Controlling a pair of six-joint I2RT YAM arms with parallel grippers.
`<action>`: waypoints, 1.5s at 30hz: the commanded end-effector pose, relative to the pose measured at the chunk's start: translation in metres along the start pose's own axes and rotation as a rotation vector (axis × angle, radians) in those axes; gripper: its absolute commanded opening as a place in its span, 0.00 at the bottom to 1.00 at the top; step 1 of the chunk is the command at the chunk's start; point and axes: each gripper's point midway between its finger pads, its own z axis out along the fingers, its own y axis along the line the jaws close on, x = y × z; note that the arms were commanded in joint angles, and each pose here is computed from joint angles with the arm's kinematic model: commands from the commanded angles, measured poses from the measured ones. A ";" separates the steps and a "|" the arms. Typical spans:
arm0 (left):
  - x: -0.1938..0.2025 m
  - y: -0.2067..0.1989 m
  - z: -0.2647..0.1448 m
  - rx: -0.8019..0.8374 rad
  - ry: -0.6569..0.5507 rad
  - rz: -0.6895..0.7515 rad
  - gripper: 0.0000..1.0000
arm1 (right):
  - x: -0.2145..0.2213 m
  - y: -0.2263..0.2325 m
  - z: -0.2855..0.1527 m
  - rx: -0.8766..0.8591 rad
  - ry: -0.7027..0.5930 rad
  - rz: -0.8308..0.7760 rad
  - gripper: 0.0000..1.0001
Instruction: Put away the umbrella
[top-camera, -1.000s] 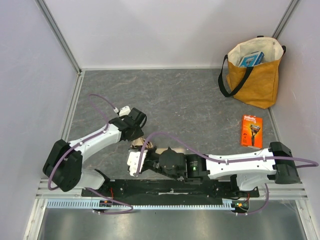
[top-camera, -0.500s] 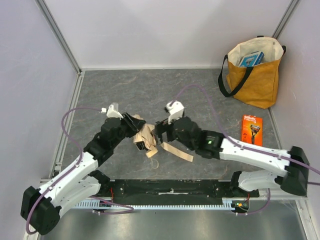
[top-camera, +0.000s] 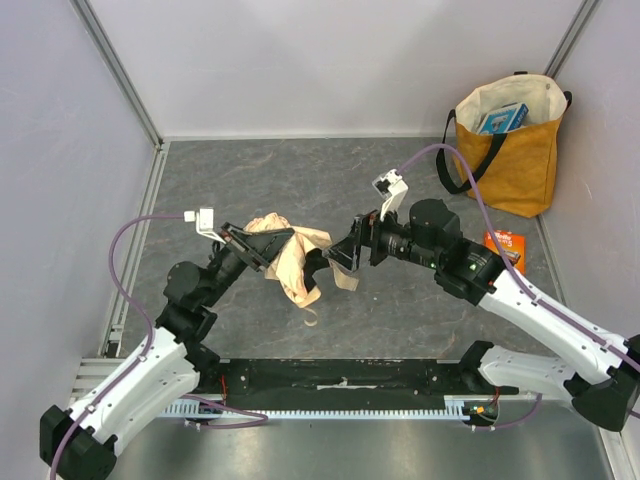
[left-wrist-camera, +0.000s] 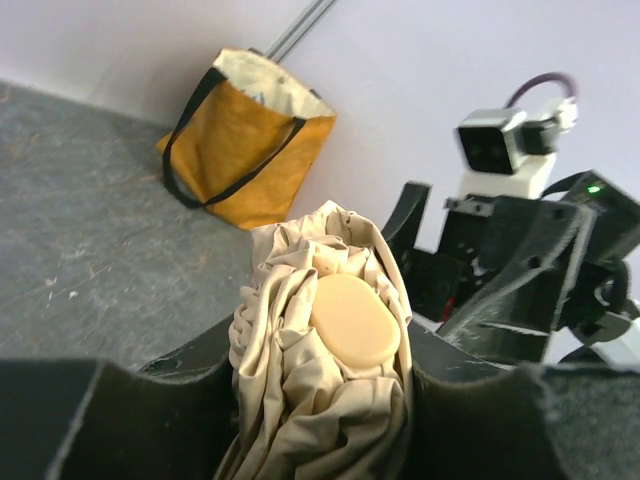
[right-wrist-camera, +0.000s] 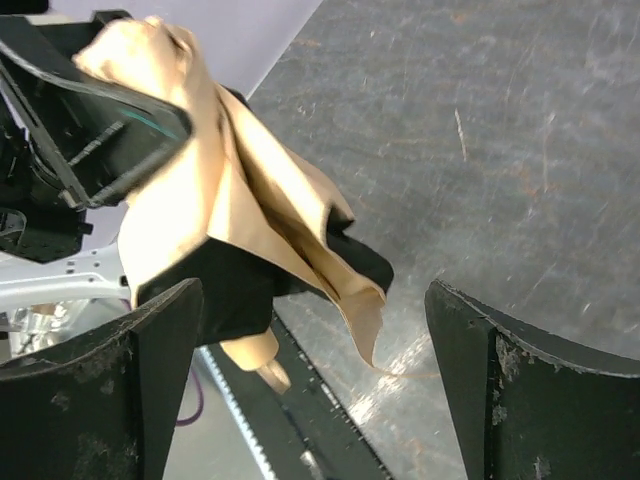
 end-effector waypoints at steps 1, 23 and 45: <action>-0.042 -0.057 -0.012 0.227 -0.164 0.050 0.02 | 0.010 0.004 -0.012 0.022 0.018 0.275 0.98; -0.078 -0.081 -0.037 0.390 -0.419 0.056 0.02 | 0.009 0.043 -0.008 -0.404 -0.103 -0.164 0.98; -0.100 -0.025 -0.002 0.175 -0.561 0.186 0.02 | -0.074 0.179 0.031 -0.650 -0.065 0.553 0.00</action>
